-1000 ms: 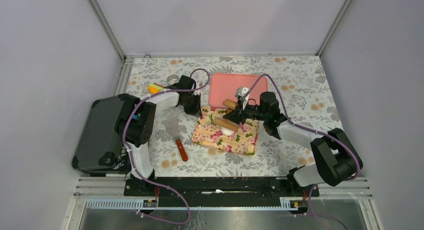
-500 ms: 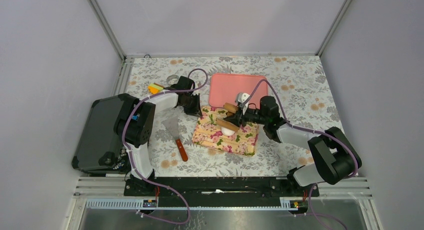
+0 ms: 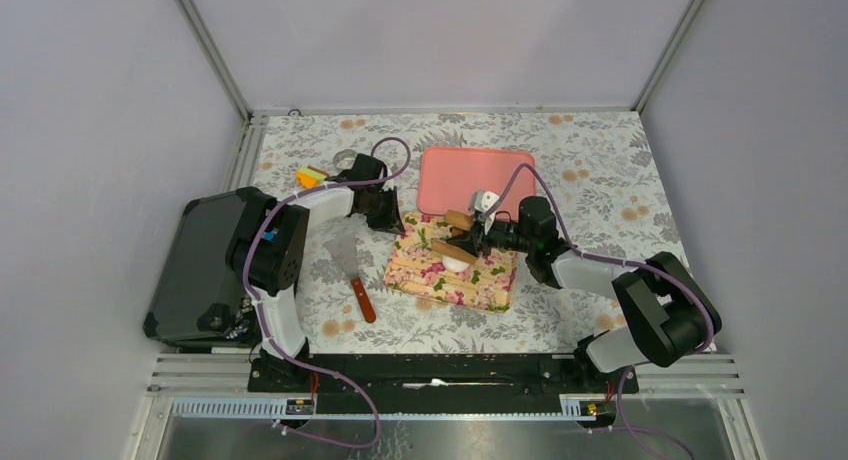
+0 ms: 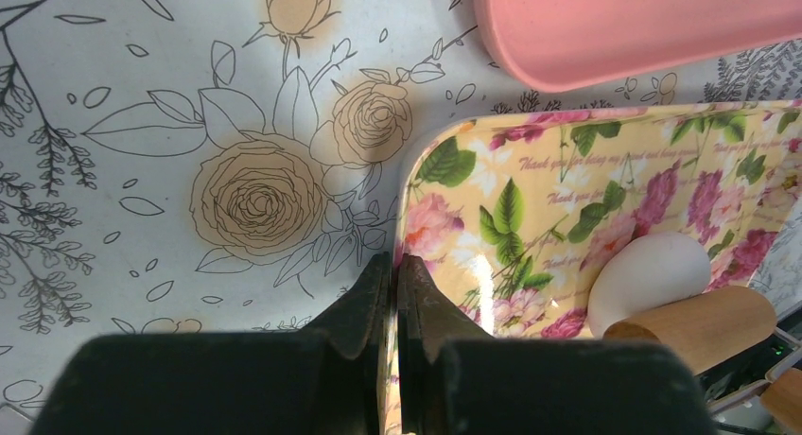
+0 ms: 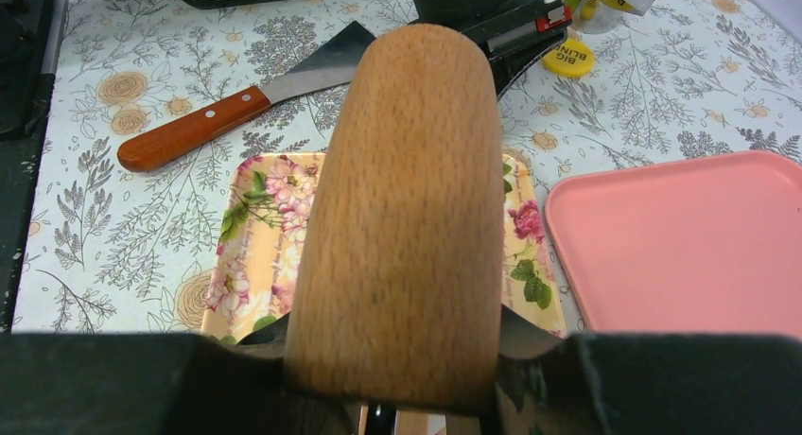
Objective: Roll out the dumpling wrappers from the dough
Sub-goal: Flatten out the dough on the work surface.
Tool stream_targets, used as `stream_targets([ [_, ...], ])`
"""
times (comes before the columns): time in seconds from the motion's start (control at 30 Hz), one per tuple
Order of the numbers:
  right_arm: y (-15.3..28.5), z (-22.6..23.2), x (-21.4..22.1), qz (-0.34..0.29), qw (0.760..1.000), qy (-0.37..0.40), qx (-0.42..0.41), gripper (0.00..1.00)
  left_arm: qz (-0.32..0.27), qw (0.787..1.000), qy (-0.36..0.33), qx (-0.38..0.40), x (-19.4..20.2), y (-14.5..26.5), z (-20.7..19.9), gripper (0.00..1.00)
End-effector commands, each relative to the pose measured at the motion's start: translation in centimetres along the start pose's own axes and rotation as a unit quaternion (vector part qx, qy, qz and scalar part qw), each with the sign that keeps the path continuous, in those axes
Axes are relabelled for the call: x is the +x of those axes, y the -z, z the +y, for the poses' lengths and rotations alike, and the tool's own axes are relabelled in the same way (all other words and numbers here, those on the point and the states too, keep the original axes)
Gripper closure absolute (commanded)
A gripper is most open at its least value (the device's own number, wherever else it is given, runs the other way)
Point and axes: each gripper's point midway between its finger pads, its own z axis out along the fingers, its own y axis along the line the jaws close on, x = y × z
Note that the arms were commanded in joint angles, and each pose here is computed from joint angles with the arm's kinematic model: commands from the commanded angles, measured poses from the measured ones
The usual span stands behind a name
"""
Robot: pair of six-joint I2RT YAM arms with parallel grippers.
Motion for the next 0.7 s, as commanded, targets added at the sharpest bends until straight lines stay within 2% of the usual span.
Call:
stream_targets([
  [0.0, 1.4, 3.5, 7.6, 0.107, 0.989, -0.096, -0.027, 1.00, 0.045, 0.997, 0.042, -0.048, 3.4, -1.4, 3.0, 1.00],
  [0.67, 1.8, 6.6, 9.8, 0.139, 0.978, -0.137, -0.075, 1.00, 0.041, 0.996, 0.059, -0.045, 3.3, -1.3, 3.7, 1.00],
])
